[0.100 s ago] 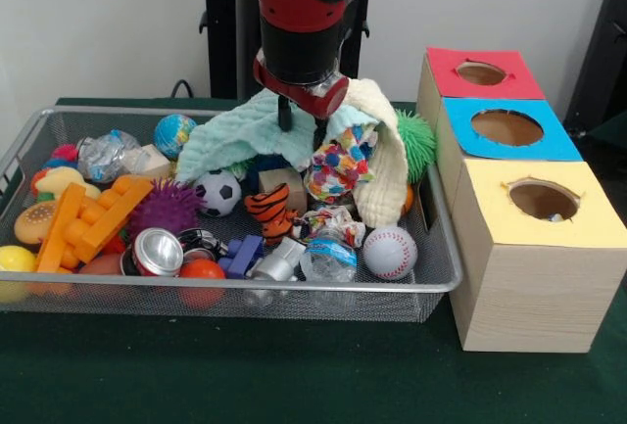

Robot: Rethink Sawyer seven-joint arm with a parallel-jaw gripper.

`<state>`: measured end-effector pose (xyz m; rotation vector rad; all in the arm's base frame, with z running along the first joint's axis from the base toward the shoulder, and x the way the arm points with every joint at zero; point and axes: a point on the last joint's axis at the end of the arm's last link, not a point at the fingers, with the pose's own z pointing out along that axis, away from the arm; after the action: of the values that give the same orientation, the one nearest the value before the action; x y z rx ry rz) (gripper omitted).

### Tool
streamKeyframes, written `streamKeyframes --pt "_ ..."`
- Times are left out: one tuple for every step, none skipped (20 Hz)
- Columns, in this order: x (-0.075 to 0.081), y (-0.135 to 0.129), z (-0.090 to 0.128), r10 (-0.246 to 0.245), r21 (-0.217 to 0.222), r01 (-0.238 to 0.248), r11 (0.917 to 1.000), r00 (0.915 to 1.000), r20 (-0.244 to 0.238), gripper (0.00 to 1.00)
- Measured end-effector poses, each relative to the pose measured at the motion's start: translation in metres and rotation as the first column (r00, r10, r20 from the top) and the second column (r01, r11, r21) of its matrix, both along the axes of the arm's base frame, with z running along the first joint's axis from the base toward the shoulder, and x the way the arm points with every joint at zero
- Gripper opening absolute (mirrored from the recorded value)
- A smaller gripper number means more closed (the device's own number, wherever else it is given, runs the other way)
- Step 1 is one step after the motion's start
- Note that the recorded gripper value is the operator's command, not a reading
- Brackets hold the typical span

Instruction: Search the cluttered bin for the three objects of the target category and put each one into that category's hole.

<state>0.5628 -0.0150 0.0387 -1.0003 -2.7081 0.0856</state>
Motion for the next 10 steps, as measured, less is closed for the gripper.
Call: streamKeyframes --pt "0.003 0.002 0.003 -0.004 0.004 0.004 1.0000 1.0000 0.006 1.00" --pt "0.006 0.004 0.007 -0.007 0.008 0.007 0.9999 0.9999 0.011 1.00" --pt "0.007 0.005 0.010 -0.008 0.009 0.008 0.9999 0.9999 0.011 1.00" --pt "0.009 0.006 0.015 -0.007 0.010 0.007 0.9999 0.9999 0.009 1.00" --pt "0.010 0.008 0.020 -0.006 0.009 0.006 0.9999 1.0000 0.002 1.00" --pt "0.010 0.010 0.026 -0.004 0.009 0.004 1.0000 1.0000 -0.005 1.00" --pt "0.011 0.011 0.032 -0.002 0.008 0.002 1.0000 0.9999 -0.012 1.00" --pt "0.011 0.012 0.036 0.000 0.008 0.000 1.0000 0.9998 -0.019 1.00" --pt "0.012 0.014 0.041 0.003 0.006 -0.003 1.0000 0.9995 -0.030 1.00" --pt "0.012 0.015 0.047 0.007 0.005 -0.007 1.0000 0.9991 -0.041 1.00"
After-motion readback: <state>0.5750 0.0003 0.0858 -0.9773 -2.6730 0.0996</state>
